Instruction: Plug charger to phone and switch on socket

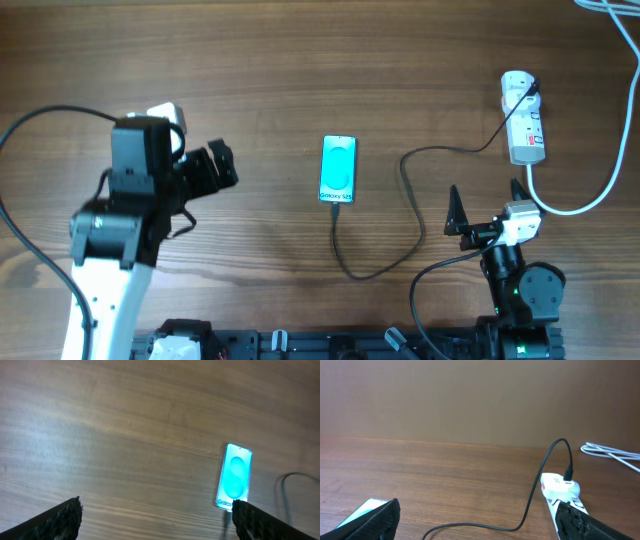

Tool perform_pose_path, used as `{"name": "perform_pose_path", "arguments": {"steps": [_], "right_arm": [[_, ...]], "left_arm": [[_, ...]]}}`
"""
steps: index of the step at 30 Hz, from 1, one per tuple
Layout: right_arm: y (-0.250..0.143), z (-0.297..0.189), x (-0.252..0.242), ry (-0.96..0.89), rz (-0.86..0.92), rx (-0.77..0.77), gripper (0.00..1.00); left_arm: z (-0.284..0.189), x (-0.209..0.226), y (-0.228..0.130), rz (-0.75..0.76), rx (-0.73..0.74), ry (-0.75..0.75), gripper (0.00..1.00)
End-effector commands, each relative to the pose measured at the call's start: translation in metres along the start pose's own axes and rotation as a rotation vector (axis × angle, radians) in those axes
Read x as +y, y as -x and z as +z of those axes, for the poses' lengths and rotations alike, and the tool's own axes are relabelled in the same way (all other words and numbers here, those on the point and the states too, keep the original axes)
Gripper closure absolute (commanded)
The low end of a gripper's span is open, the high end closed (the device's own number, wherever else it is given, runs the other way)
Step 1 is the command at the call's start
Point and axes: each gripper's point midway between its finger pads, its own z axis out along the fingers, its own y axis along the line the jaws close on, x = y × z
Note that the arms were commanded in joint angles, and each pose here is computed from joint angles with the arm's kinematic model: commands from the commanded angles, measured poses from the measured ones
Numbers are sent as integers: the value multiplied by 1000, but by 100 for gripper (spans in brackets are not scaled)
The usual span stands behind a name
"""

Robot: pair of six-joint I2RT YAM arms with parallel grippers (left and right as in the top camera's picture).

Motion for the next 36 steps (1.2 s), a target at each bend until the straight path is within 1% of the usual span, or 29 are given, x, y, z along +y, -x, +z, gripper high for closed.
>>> {"name": "perform_pose_path", "arguments": {"steps": [1, 9, 13, 15, 26, 36], "right_arm": [[3, -1, -2, -13, -6, -13, 0], [3, -1, -2, -13, -6, -13, 0], [3, -1, -2, -13, -6, -13, 0], [3, -1, -2, -13, -6, -13, 0], [3, -1, -2, -13, -6, -13, 0], [3, -1, -2, -13, -6, -13, 0]], "left_arm": [[4, 9, -13, 101, -33, 9, 0], [0, 5, -18, 110, -228, -78, 0], [-5, -7, -22, 231, -321, -158, 0], [-7, -10, -25, 259, -360, -188, 0], [-13, -2, -52, 269, -535, -226, 0], [-10, -3, -48, 276, -699, -259, 0]]}}
